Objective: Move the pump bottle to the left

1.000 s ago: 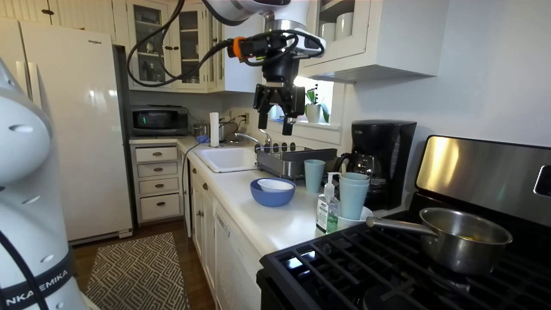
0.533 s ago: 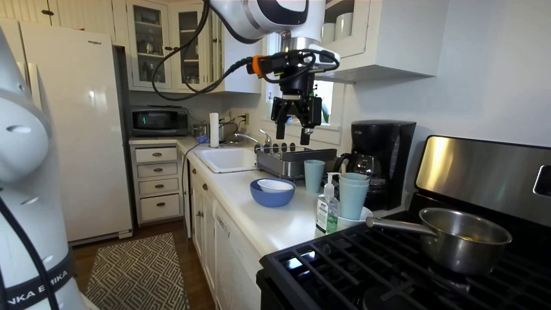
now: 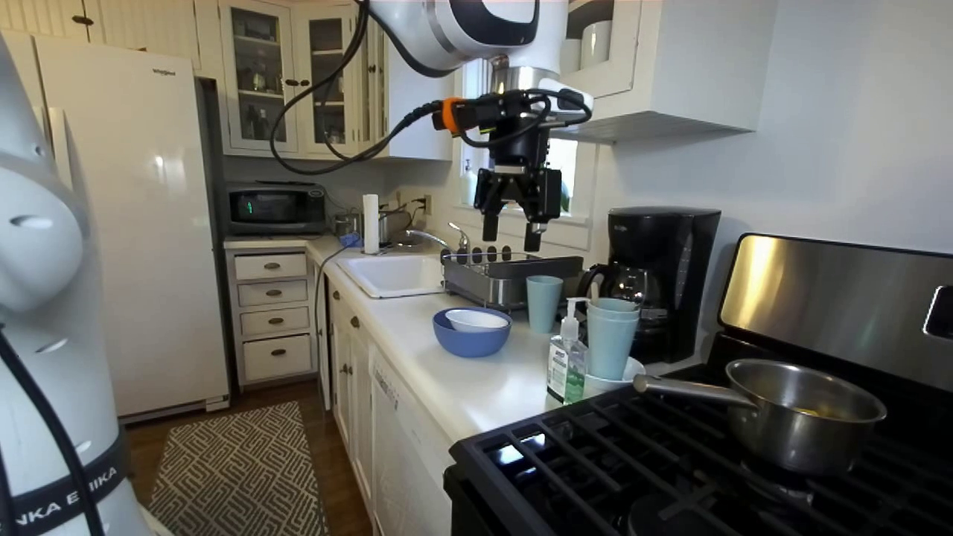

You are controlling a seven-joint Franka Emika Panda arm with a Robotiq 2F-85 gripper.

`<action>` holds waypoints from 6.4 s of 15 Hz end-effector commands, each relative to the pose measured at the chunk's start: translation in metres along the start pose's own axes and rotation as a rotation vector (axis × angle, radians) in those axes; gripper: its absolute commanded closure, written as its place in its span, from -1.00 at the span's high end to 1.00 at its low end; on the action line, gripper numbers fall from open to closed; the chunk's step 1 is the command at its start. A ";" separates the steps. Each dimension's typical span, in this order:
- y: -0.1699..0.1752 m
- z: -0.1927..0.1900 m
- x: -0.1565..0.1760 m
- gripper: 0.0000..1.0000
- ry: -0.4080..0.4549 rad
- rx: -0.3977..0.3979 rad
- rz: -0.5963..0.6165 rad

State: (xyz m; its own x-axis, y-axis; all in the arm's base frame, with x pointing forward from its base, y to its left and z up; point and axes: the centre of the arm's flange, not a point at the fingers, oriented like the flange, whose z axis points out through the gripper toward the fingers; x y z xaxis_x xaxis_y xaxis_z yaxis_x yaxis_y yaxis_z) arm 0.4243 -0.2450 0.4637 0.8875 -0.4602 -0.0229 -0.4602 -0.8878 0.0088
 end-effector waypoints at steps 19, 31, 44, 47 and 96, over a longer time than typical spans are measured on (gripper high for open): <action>0.008 0.102 0.110 1.00 0.087 0.043 0.267; 0.020 0.126 0.119 0.39 0.104 0.032 0.296; 0.003 0.097 0.104 -0.74 0.121 0.021 0.221; -0.019 0.074 0.088 -0.76 0.123 -0.021 0.045; -0.143 0.111 0.097 -0.85 0.122 -0.031 -1.396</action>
State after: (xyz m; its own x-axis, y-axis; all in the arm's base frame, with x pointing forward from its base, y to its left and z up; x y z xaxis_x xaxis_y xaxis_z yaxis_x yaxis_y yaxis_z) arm 0.5656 -0.1642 0.3472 0.6365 0.7686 0.0641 0.7654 -0.6397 0.0704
